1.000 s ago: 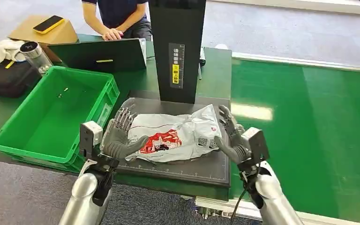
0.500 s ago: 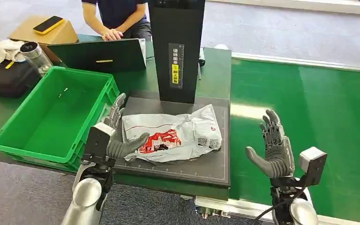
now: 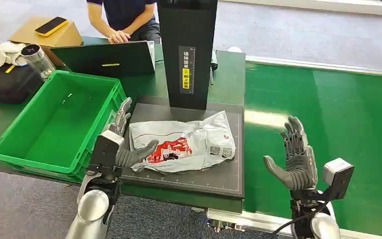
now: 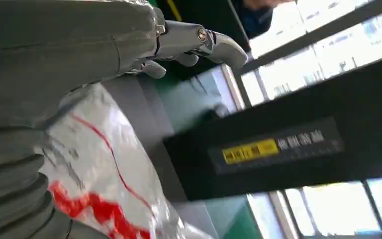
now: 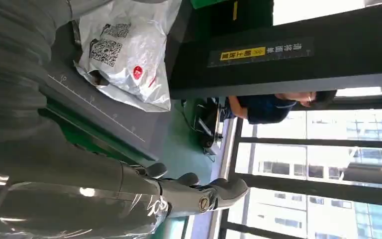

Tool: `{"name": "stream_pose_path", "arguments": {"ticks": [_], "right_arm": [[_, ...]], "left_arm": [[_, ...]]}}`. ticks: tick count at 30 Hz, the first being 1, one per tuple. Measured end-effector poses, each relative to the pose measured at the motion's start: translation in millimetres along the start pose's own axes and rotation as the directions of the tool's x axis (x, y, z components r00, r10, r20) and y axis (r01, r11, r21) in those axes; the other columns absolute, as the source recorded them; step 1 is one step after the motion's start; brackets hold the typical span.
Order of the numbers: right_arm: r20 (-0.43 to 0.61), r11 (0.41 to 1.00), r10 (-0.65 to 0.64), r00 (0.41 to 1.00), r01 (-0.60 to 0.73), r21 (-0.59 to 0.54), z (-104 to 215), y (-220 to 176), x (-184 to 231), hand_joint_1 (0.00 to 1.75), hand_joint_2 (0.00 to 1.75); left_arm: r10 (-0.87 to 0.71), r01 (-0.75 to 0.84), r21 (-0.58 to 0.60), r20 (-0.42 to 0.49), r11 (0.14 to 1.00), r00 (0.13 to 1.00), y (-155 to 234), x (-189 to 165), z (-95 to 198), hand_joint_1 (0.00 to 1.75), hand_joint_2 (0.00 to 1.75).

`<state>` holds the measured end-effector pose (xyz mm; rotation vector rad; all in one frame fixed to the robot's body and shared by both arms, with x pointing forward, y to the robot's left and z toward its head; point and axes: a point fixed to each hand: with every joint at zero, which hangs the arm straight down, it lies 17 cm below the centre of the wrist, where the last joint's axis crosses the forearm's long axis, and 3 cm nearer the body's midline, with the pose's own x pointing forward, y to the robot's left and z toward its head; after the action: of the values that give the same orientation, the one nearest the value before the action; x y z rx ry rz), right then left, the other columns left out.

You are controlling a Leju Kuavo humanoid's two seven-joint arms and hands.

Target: Moved the parcel from conveyor to table for the left to box.

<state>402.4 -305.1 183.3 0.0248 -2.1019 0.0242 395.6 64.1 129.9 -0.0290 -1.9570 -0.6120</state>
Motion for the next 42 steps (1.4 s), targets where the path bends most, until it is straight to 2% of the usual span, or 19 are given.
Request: {"name": "stream_pose_path", "arguments": {"ticks": [2, 5, 8, 11, 13, 18, 33, 37, 38, 39, 40, 42], "right_arm": [[-0.002, 1.0, 0.003, 1.0, -0.003, 0.011, 0, 4, 2, 0.0, 1.75], [0.005, 1.0, -0.006, 1.0, 0.006, 0.023, -2, 11, 7, 0.0, 1.75], [0.01, 0.999, -0.018, 1.0, 0.018, 0.042, -4, 20, 10, 0.0, 1.75], [0.016, 0.997, -0.046, 0.999, 0.044, 0.063, -8, 27, 12, 0.0, 1.75], [0.019, 0.993, -0.087, 0.996, 0.085, 0.084, -6, 34, 14, 0.0, 1.75], [0.009, 0.992, -0.092, 0.996, 0.091, 0.085, -1, 37, 11, 0.0, 1.75], [-0.018, 0.995, -0.073, 0.997, 0.074, 0.07, 13, 31, 8, 0.0, 1.75], [-0.023, 0.995, -0.068, 0.997, 0.07, 0.073, 14, 34, 7, 0.0, 1.75], [-0.024, 0.995, -0.069, 0.997, 0.07, 0.072, 14, 34, 7, 0.0, 1.75], [-0.023, 0.995, -0.068, 0.997, 0.069, 0.073, 14, 34, 7, 0.0, 1.75], [-0.021, 0.995, -0.067, 0.998, 0.068, 0.073, 14, 34, 8, 0.0, 1.75], [-0.023, 0.995, -0.066, 0.998, 0.068, 0.072, 15, 34, 8, 0.0, 1.75]], "left_arm": [[-0.207, 0.207, -0.031, -0.011, 0.978, 0.978, -7, -5, -2, 0.0, 1.75], [-0.483, 0.484, -0.076, 0.034, 0.872, 0.875, -23, -5, -16, 0.0, 1.75], [-0.564, 0.565, -0.184, 0.062, 0.805, 0.824, -55, -18, -22, 0.0, 1.75], [-0.597, 0.569, -0.372, 0.048, 0.733, 0.801, -96, -52, -8, 0.0, 1.75], [-0.635, 0.546, -0.5, -0.01, 0.672, 0.772, -115, -86, 12, 0.0, 1.75], [-0.678, 0.487, -0.635, -0.079, 0.6, 0.731, -132, -131, 48, 0.0, 1.75], [-0.664, 0.413, -0.717, -0.093, 0.561, 0.742, -140, -145, 60, 0.0, 1.75], [-0.697, 0.403, -0.738, -0.127, 0.542, 0.706, -134, -156, 63, 0.0, 1.75], [-0.705, 0.4, -0.741, -0.136, 0.539, 0.697, -133, -158, 64, 0.17, 1.75], [-0.709, 0.399, -0.743, -0.142, 0.537, 0.691, -133, -159, 65, 1.62, 1.75], [-0.713, 0.398, -0.745, -0.147, 0.536, 0.685, -132, -160, 65, 1.75, 1.75], [-0.719, 0.396, -0.746, -0.157, 0.536, 0.678, -130, -162, 65, 1.75, 1.75]]}}
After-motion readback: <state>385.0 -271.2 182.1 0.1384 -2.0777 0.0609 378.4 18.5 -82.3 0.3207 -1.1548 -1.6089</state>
